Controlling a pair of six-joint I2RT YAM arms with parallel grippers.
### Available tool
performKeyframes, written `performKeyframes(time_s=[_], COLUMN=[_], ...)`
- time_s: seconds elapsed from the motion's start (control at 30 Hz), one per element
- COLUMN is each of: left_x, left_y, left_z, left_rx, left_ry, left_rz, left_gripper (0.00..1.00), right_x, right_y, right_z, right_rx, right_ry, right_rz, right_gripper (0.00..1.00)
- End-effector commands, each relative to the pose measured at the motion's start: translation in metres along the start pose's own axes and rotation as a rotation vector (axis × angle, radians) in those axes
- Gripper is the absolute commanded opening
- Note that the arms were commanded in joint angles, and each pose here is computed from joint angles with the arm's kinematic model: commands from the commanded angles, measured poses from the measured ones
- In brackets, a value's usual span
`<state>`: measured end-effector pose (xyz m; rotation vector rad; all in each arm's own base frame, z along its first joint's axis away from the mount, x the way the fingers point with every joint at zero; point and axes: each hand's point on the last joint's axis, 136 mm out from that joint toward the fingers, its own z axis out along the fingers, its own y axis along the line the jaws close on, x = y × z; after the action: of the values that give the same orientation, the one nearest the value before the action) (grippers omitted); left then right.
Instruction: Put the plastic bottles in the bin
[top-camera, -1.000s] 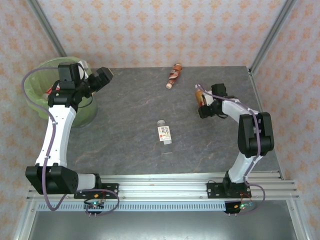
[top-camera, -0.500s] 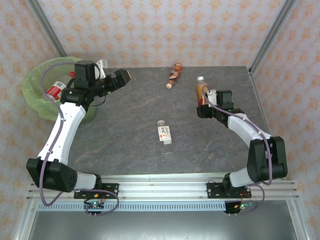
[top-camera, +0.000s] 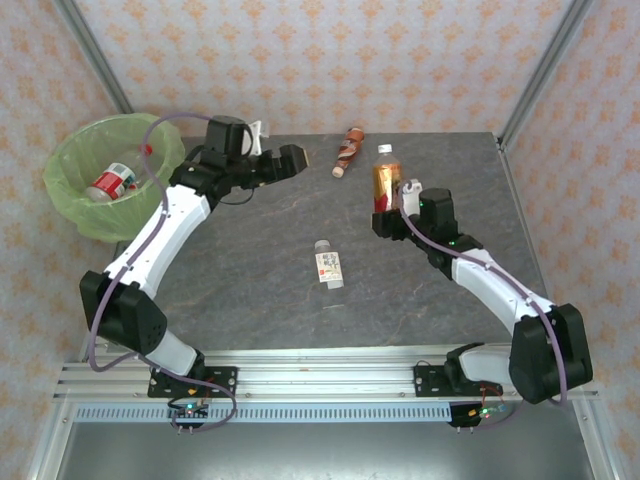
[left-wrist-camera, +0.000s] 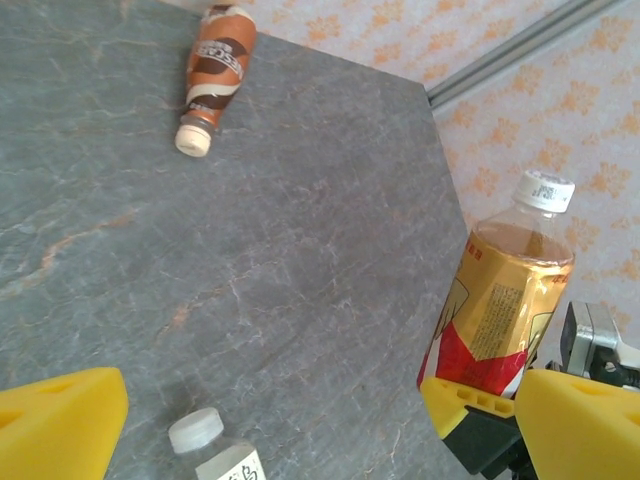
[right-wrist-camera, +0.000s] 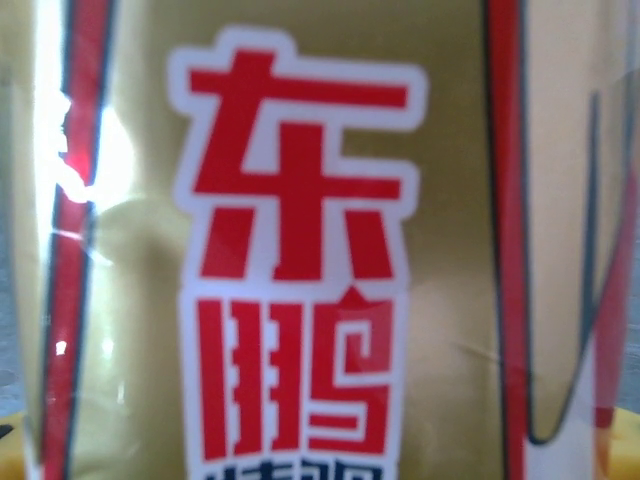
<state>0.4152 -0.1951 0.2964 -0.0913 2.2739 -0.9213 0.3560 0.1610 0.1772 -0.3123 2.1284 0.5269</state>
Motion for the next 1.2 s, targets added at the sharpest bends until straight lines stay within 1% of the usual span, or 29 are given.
performKeyframes(time_s=[0.0, 0.1, 0.23, 0.4, 0.57, 0.67, 0.9, 1.03, 1.17], left_x=[-0.015, -0.010, -0.003, 0.009, 0.014, 0.018, 0.024, 0.024, 0.022], left_y=[-0.022, -0.029, -0.037, -0.047, -0.065, -0.074, -0.077, -0.070, -0.066], left_z=[0.005, 0.016, 0.026, 0.037, 0.045, 0.051, 0.061, 0.067, 0.075], left_rx=[0.038, 0.057, 0.084, 0.118, 0.183, 0.215, 0.210, 0.165, 0.153], left_ry=[-0.073, -0.065, -0.045, -0.003, 0.005, 0.017, 0.051, 0.041, 0.031], left_rz=[0.058, 0.066, 0.086, 0.107, 0.123, 0.128, 0.150, 0.142, 0.115], left_gripper=[1.00, 1.00, 1.00, 1.00, 1.00, 1.00, 1.00, 0.98, 0.96], right_x=[-0.015, -0.017, -0.025, -0.033, -0.040, -0.044, -0.049, -0.049, -0.054], right_y=[0.014, 0.026, 0.047, 0.067, 0.092, 0.101, 0.110, 0.125, 0.138], right_z=[-0.002, 0.000, 0.002, 0.008, 0.015, 0.020, 0.026, 0.020, 0.014], right_rx=[-0.020, -0.038, -0.098, -0.143, -0.209, -0.212, -0.233, -0.317, -0.385], right_ry=[-0.069, -0.081, -0.107, -0.105, -0.094, -0.096, -0.109, -0.103, -0.143], right_rz=[0.019, 0.030, 0.036, 0.020, 0.007, 0.007, 0.039, -0.008, -0.009], right_gripper=[0.44, 0.44, 0.46, 0.46, 0.47, 0.47, 0.47, 0.50, 0.51])
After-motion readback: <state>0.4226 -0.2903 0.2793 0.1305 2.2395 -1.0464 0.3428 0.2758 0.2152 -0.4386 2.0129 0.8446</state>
